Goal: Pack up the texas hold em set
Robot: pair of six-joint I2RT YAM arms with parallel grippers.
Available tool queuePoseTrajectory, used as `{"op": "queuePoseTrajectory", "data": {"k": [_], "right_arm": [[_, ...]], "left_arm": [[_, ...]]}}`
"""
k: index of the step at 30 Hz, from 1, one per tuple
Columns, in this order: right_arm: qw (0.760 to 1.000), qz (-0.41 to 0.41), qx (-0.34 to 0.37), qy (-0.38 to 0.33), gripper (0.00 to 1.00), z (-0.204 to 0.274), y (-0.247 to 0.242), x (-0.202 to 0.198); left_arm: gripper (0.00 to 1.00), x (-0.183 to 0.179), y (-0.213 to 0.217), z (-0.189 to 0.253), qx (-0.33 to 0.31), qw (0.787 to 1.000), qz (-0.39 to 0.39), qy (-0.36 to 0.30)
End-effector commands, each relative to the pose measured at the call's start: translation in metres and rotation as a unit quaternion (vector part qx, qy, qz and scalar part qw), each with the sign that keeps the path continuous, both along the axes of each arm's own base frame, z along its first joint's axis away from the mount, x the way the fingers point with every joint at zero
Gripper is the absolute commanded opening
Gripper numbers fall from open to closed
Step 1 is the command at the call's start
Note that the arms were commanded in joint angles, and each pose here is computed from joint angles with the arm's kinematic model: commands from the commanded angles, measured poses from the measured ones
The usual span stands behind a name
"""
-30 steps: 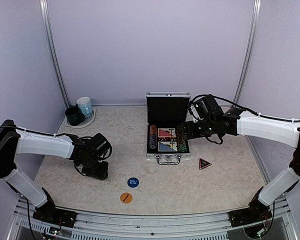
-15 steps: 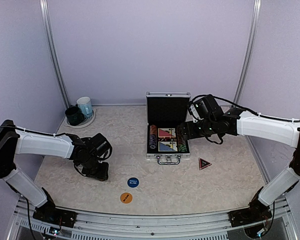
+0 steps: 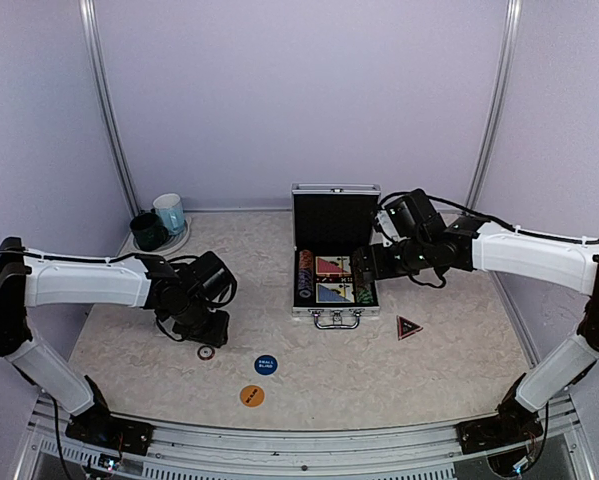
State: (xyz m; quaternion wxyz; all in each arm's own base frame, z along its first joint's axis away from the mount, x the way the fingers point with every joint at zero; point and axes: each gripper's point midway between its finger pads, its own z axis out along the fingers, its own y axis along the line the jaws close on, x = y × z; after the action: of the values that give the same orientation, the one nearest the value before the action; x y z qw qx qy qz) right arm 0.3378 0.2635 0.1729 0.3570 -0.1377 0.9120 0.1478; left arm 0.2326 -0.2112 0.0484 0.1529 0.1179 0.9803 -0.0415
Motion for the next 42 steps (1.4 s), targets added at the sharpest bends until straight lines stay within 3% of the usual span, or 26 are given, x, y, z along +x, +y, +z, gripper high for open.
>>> {"op": "queuePoseTrajectory", "data": {"k": [1, 8, 16, 32, 42], "right_arm": [[0.998, 0.025, 0.049, 0.020, 0.80, 0.002, 0.020, -0.001], [0.978, 0.090, 0.164, 0.090, 0.80, -0.004, 0.060, -0.026], [0.928, 0.123, 0.307, 0.170, 0.79, -0.014, 0.091, -0.058], [0.864, 0.192, 0.374, 0.277, 0.79, -0.038, 0.170, -0.101], [0.831, 0.209, 0.414, 0.307, 0.78, -0.038, 0.185, -0.111]], "left_arm": [[0.00, 0.007, -0.018, 0.023, 0.009, 0.999, -0.038, -0.031], [0.00, -0.002, -0.049, 0.039, 0.012, 0.994, -0.108, -0.035], [0.00, -0.016, -0.070, 0.049, 0.006, 0.987, -0.158, -0.022], [0.00, -0.037, -0.091, 0.058, 0.000, 0.979, -0.203, 0.010], [0.00, -0.046, -0.097, 0.062, -0.003, 0.975, -0.222, 0.024]]}}
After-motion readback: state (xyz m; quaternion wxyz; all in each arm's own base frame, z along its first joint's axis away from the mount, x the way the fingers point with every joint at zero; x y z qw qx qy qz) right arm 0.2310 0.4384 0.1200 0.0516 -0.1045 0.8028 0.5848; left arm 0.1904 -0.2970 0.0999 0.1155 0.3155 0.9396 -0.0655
